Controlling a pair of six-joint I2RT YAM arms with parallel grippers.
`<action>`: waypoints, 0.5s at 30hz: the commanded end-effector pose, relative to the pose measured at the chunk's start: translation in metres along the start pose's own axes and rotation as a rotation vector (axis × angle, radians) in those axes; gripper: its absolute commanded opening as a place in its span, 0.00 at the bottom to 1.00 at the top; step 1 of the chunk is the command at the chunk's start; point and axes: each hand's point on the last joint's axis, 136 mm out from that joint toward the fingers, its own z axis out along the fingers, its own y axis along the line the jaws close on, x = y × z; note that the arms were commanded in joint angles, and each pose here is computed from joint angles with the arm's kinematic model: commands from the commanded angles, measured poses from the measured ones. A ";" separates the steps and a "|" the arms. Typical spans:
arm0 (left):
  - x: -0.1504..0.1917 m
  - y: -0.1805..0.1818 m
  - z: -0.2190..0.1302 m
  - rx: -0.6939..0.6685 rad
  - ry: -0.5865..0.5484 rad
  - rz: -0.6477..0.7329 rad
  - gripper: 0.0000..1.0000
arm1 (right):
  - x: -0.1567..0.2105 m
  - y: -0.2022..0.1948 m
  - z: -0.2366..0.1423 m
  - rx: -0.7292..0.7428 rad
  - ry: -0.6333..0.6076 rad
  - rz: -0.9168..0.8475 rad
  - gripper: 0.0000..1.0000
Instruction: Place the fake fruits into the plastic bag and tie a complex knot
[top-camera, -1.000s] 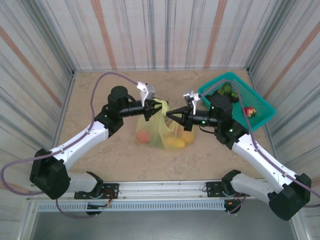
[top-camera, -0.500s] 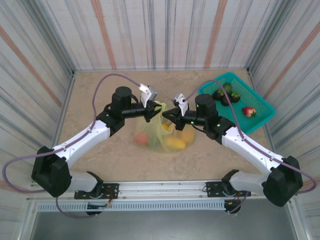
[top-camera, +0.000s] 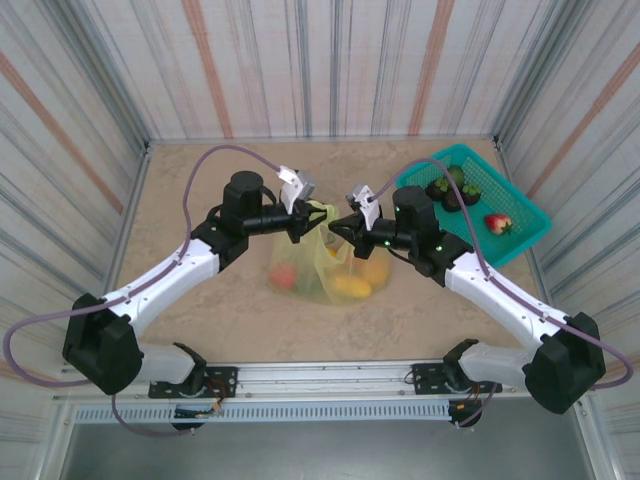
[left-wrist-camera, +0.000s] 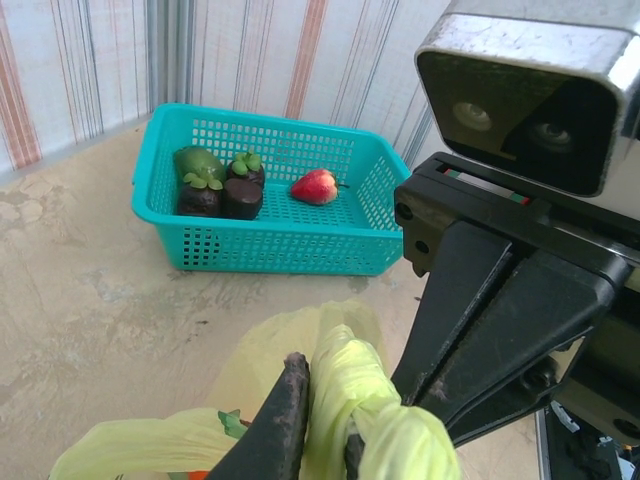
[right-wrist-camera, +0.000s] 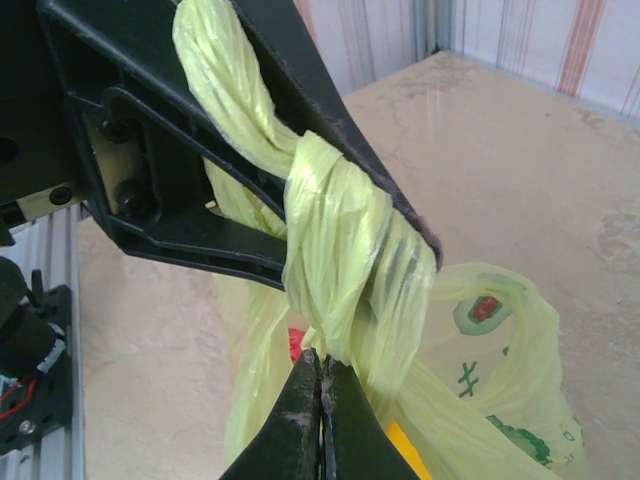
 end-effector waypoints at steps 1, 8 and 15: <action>-0.029 -0.011 -0.012 0.026 -0.075 0.062 0.12 | -0.001 0.002 -0.003 -0.016 -0.006 0.006 0.00; -0.025 -0.023 -0.012 0.099 -0.065 0.101 0.10 | -0.001 0.001 -0.006 -0.018 -0.013 0.017 0.00; -0.028 -0.025 -0.013 0.102 -0.073 0.118 0.07 | -0.004 0.001 -0.011 -0.017 -0.032 0.023 0.00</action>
